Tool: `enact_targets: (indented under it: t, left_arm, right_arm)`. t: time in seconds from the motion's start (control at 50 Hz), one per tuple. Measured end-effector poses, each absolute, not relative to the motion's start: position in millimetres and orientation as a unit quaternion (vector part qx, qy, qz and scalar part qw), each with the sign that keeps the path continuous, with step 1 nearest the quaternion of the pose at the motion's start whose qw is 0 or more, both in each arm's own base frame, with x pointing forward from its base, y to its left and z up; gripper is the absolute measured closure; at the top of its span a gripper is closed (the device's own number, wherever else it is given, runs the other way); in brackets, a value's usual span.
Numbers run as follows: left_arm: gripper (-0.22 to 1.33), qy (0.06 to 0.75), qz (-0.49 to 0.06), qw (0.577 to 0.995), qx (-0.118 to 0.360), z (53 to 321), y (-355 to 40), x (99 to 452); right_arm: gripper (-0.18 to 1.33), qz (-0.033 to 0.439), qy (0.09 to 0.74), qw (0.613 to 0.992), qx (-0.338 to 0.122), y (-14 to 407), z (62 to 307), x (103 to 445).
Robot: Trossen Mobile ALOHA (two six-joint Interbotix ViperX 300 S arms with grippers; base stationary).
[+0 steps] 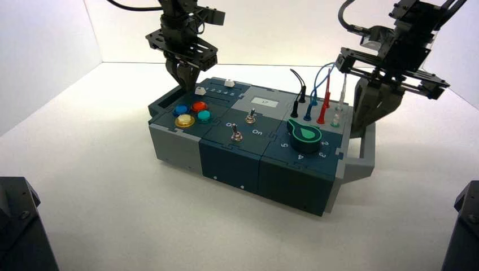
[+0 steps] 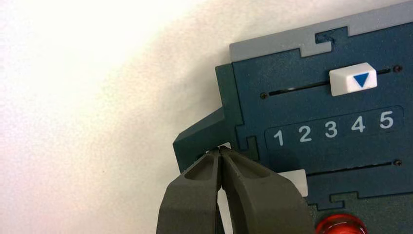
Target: Move the box away.
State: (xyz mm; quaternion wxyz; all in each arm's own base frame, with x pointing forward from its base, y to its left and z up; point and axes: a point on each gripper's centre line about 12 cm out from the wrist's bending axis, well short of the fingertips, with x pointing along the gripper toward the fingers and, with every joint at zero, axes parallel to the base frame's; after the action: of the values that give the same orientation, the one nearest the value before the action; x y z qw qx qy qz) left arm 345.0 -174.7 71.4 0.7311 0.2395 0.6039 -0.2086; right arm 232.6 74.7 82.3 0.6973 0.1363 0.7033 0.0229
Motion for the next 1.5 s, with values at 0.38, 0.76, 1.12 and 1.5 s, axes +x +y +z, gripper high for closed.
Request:
enact_targets:
  t: [0.38,0.76,1.12,1.5]
  left_arm:
    - [1.28,0.603,-0.205,0.733,0.238,68,-174,355]
    - [1.28,0.597,-0.201,0.739,0.238,69,-175,371]
    - [1.27,0.592,-0.198,0.745,0.236,68,-175,387]
    - [1.27,0.589,-0.194,0.747,0.238,66,-175,405]
  right_arm:
    - [1.29,0.024,0.698,0.703,0.132,78,75,251]
    - [1.3,0.029,0.694,0.708,0.129,81,74,271]
    - [1.3,0.035,0.685,0.717,0.122,85,74,293]
    - [1.3,0.043,0.681,0.724,0.1,88,72,324]
